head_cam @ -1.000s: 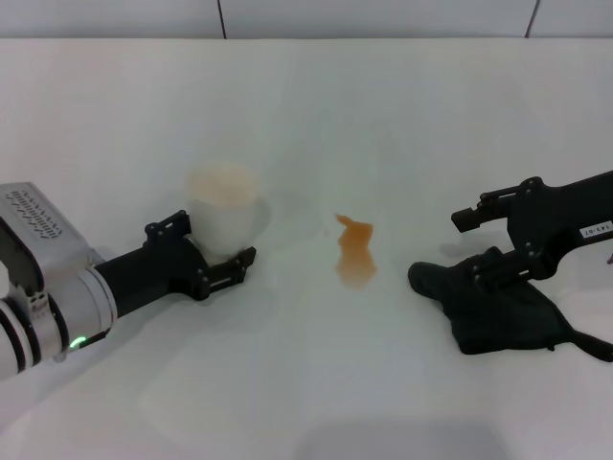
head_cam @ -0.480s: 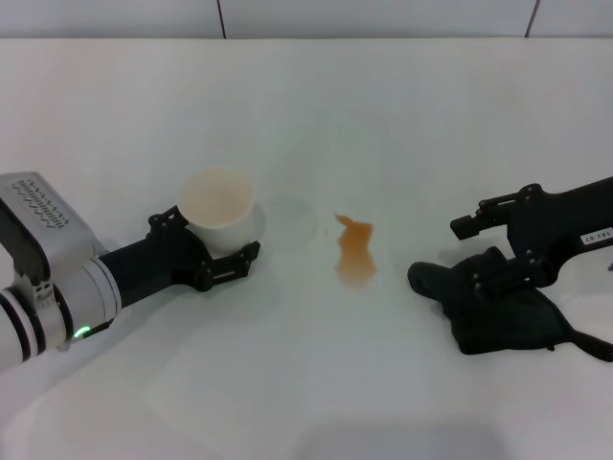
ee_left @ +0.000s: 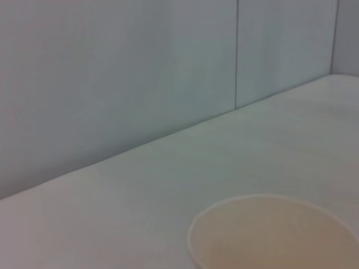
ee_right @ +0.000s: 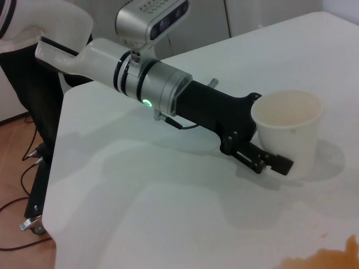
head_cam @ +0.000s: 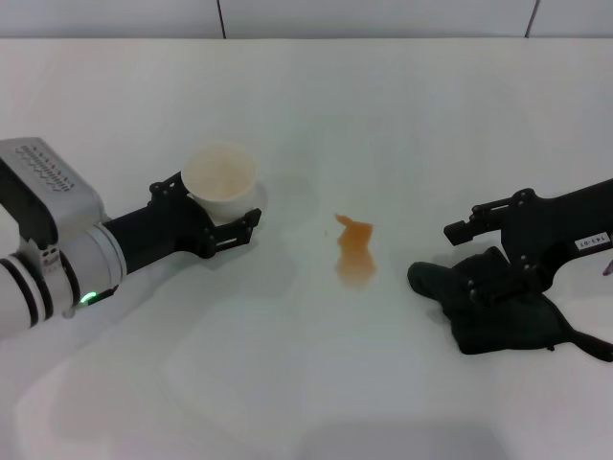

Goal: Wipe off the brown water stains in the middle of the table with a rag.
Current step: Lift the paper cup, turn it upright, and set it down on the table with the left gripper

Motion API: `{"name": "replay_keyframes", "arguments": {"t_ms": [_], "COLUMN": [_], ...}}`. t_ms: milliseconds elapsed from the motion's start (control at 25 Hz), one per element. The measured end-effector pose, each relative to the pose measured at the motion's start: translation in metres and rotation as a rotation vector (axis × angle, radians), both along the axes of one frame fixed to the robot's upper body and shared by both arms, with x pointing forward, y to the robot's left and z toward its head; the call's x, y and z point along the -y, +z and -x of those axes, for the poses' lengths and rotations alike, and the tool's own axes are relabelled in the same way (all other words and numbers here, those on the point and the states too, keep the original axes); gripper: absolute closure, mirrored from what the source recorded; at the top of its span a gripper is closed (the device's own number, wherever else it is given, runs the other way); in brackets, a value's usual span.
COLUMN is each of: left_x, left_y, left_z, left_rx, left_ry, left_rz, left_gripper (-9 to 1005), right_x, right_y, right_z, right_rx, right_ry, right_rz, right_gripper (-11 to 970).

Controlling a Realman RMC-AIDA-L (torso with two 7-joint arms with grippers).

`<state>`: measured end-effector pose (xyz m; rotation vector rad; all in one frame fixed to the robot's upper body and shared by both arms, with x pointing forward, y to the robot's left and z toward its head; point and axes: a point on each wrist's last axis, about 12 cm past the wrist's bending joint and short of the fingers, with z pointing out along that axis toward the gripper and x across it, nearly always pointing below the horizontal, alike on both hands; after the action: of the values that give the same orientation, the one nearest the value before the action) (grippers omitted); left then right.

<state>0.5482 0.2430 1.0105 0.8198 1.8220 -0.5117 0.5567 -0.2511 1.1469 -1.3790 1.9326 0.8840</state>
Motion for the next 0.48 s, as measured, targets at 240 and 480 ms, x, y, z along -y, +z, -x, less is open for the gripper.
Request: {"name": "replay_keyframes", "arguments": {"t_ms": [240,480], "left_x": [-0.001,-0.014], "left_y": [-0.003,-0.006], "left_z": [0.007,0.033], "left_rx": [-0.004,0.0], "left_ry": [-0.005,-0.01], "left_rz": [0.018,0.09], "left_gripper": [111,112], "right_x": [0.0,0.0], "right_y": [0.0,0.004], "right_z": [0.0,-0.001], "right_rx": [0.001,0.005], "right_ry": [0.0,0.0], "right_rz": [-0.002,0.001], "right_gripper": [171,171]}}
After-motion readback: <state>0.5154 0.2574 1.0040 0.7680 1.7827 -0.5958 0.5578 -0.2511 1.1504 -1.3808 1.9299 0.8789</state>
